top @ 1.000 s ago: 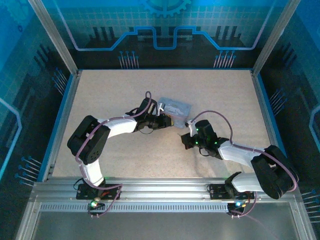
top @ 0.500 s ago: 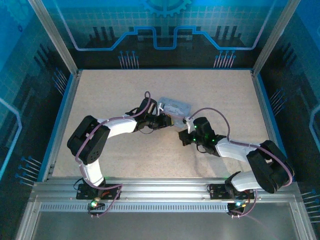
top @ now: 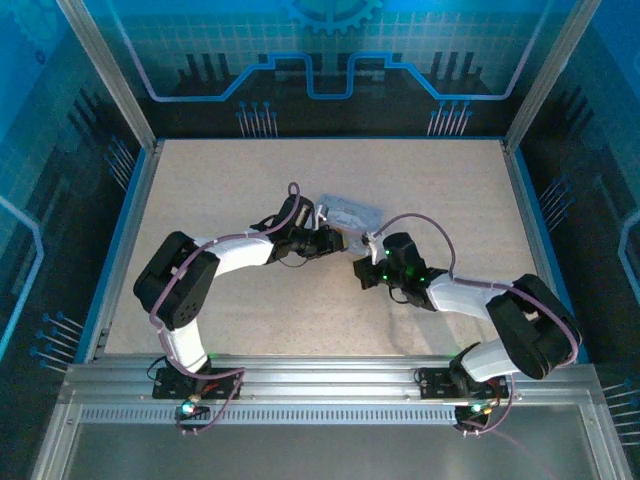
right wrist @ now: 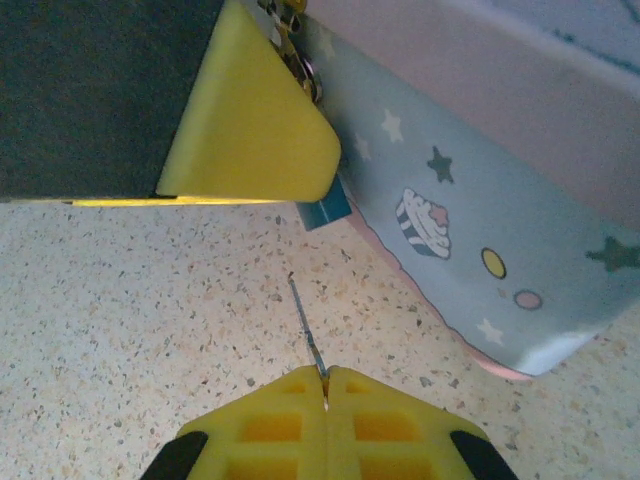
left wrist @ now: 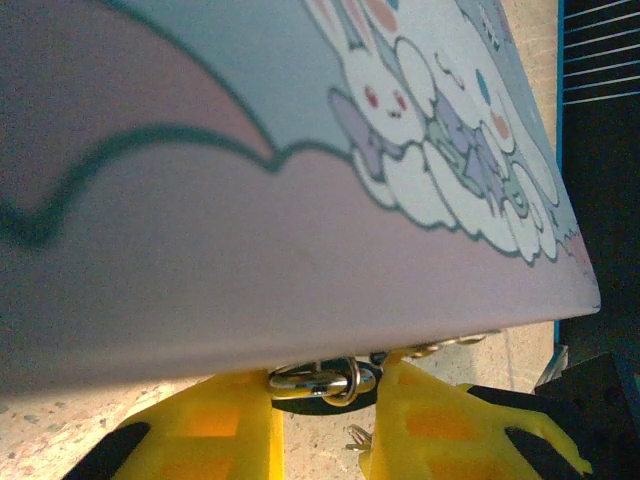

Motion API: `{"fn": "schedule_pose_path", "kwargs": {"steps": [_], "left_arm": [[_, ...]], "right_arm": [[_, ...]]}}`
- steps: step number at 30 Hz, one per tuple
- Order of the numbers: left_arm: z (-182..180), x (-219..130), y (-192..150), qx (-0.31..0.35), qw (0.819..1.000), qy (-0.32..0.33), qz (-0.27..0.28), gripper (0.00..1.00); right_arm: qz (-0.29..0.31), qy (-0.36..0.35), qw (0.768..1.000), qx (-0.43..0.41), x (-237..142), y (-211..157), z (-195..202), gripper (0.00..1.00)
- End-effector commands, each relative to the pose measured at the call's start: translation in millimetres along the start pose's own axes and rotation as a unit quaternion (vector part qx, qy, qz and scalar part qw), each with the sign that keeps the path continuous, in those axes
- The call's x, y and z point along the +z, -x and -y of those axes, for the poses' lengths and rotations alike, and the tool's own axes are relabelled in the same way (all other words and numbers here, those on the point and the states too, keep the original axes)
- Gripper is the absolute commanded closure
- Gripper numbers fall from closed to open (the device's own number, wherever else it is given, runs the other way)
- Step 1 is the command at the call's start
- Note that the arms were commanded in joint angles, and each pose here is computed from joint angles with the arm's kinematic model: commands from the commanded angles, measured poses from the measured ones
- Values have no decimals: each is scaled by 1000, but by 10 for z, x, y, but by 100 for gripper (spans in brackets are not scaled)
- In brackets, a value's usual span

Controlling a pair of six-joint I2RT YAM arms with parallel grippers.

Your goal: Unlock the padlock with the key

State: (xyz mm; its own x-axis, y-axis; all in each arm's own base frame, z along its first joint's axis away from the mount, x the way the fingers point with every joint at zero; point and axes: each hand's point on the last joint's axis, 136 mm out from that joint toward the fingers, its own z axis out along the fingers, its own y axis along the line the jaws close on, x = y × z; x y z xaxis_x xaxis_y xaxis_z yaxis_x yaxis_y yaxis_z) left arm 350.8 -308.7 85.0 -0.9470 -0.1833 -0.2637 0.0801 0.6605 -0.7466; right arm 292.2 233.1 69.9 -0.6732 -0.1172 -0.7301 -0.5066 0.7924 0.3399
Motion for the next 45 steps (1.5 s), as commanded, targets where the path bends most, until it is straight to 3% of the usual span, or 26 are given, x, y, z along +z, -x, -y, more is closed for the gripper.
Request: {"fn": "schedule_pose_path", "kwargs": {"steps": [1, 45], "left_arm": [[287, -115, 76, 18, 999, -40, 13, 78], [297, -141, 74, 25, 999, -38, 14, 77]], "right_arm": [[25, 10, 1000, -6, 31, 165, -88, 100], [34, -11, 999, 7, 91, 140, 13, 100]]}}
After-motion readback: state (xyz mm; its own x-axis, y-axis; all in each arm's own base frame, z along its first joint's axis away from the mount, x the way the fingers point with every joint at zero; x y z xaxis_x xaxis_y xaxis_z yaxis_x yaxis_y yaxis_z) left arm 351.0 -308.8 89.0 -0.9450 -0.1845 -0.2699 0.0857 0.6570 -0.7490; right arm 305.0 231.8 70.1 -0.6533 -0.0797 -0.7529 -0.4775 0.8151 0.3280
